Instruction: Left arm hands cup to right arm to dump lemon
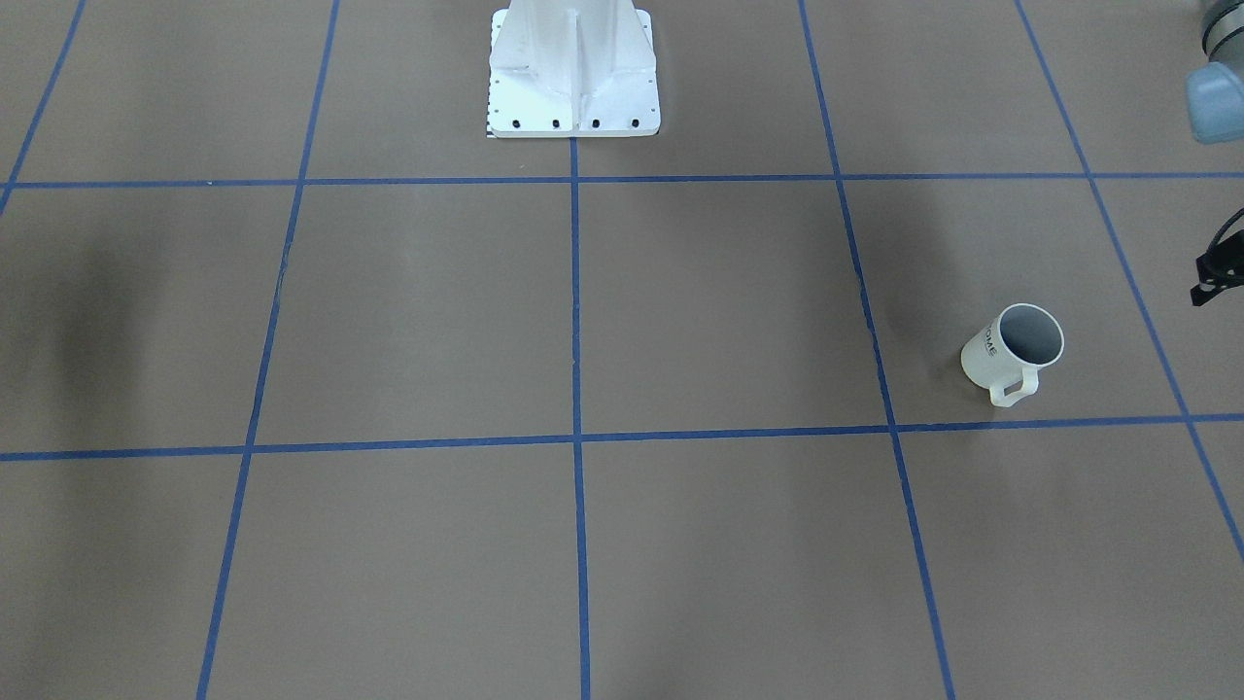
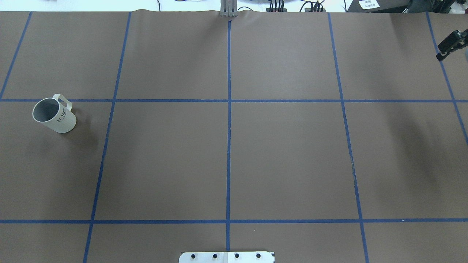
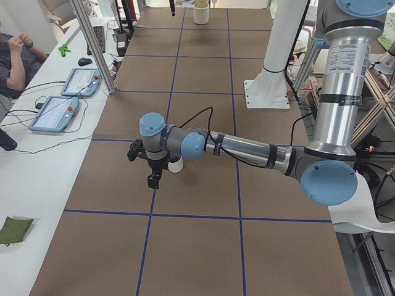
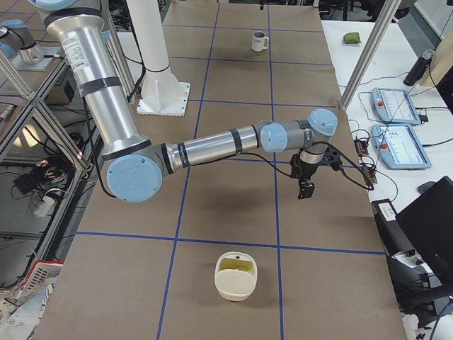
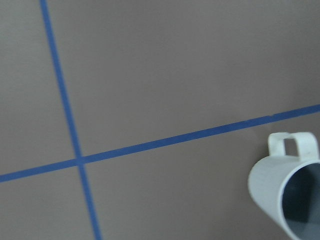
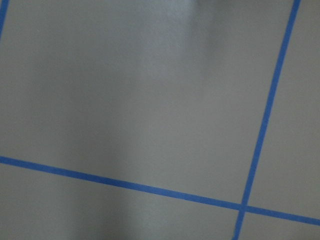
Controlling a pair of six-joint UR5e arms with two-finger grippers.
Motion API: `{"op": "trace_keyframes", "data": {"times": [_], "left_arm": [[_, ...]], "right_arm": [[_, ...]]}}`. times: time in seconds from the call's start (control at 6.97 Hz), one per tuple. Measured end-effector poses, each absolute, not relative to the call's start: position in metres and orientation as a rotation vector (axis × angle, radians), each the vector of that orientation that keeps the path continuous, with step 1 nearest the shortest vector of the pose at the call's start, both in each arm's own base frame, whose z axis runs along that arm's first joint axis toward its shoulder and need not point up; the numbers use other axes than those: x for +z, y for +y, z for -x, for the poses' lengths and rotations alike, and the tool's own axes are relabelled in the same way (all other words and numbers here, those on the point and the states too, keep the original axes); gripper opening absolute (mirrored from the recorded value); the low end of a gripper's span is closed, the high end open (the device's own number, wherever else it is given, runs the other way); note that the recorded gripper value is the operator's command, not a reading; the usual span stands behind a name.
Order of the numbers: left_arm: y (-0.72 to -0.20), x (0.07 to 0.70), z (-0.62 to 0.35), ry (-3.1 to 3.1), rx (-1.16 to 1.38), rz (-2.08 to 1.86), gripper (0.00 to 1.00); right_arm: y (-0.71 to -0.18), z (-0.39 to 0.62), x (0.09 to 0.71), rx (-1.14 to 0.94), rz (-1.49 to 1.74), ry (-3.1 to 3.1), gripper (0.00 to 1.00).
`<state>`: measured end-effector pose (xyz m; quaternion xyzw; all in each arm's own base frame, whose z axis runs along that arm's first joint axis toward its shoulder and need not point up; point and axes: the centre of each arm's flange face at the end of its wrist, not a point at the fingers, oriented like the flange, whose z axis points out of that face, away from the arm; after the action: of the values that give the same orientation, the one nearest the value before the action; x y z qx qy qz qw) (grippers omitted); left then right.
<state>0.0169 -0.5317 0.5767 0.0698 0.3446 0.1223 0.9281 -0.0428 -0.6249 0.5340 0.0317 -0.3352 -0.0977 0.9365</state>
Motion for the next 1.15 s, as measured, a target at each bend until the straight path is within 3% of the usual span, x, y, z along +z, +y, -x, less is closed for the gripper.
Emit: {"op": "trace_keyframes", "data": {"times": [0.72, 1.15], "left_arm": [[-0.479, 0.626, 0.070, 0.698, 0.210, -0.159, 1.00], [-0.472, 0.617, 0.072, 0.788, 0.198, -0.186, 1.00]], "right_arm": [[-0.485, -0.042, 0.614, -0.099, -0.010, -0.682, 1.00], [-0.455, -0.045, 0.629, -0.080, 0.021, -0.679, 1.00]]}}
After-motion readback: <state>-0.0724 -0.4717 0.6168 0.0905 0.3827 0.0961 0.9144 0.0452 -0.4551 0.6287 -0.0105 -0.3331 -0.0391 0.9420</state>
